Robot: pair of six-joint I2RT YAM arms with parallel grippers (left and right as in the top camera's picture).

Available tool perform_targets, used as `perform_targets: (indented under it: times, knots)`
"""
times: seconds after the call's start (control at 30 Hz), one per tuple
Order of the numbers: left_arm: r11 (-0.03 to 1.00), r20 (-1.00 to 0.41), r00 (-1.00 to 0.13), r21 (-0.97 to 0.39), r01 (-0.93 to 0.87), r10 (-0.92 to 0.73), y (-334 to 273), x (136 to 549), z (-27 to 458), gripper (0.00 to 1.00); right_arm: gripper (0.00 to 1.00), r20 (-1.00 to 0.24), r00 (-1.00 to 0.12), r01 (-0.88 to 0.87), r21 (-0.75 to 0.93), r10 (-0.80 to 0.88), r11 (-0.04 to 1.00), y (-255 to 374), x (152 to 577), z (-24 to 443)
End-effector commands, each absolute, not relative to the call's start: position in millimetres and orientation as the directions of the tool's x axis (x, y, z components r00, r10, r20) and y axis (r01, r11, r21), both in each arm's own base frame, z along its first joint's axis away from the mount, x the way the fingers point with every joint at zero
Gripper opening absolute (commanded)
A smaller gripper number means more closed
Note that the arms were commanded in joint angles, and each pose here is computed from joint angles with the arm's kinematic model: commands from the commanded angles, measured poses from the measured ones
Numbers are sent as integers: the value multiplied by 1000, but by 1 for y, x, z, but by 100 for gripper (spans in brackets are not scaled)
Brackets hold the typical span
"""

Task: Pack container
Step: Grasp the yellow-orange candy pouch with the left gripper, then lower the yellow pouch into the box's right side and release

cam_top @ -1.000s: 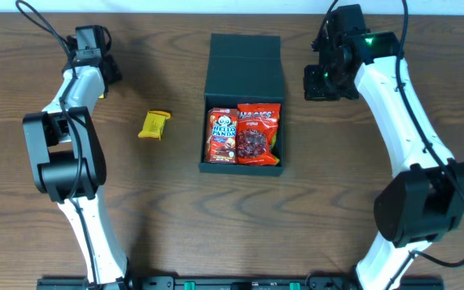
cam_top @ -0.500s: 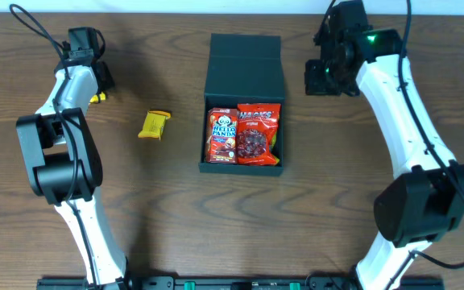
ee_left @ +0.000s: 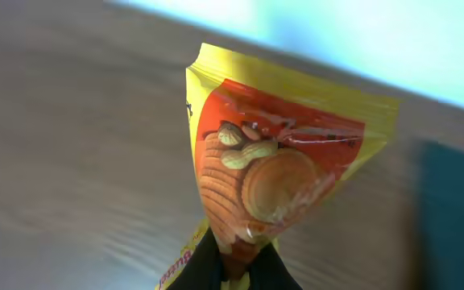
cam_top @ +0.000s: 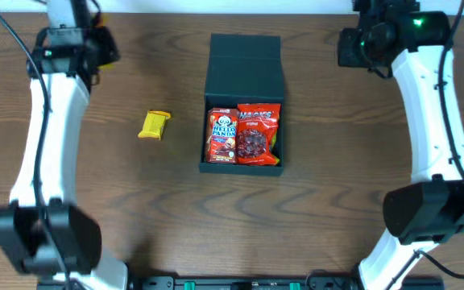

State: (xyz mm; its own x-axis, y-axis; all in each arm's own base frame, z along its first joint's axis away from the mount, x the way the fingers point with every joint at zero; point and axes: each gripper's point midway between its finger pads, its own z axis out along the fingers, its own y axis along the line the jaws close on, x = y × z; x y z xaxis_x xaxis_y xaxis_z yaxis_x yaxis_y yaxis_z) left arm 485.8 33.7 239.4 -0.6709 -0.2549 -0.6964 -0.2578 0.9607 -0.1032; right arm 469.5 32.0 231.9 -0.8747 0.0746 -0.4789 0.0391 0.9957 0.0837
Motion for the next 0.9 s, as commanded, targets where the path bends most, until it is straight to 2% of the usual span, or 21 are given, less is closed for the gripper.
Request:
perform_targets:
  times: [0.0,0.03,0.07,0.17,0.3,0.47,0.63,0.87]
  knots:
    - [953,-632,-721,-265,-144,-284,-41,471,245,6,39,-518,-851,55,72,85,996,19,471,248]
    - [946,-599,-740,-279,-165,-306,-57,465,239,6,55,-522,-848,61,72,90,996,16,472,249]
    - [941,-568,-758,-284,-183,-319,-70,459,231,6,62,-524,-846,66,73,94,995,14,473,249]
    - [940,-486,-819,-292,-176,-305,-116,444,208,6,71,-525,-844,84,73,110,994,5,473,249]
    - [960,-415,-892,-270,-70,-182,-186,423,174,6,71,-523,-842,112,73,133,991,-8,472,249]
    - [961,-335,-931,-272,-54,-148,-242,397,143,6,71,-511,-846,139,71,156,988,-21,469,247]
    - [966,-262,-958,-253,-46,-115,-270,373,118,6,70,-490,-859,137,57,147,989,-29,463,244]
    - [980,-158,-980,-178,-90,-118,-274,350,83,6,70,-483,-863,140,56,150,989,-31,461,243]
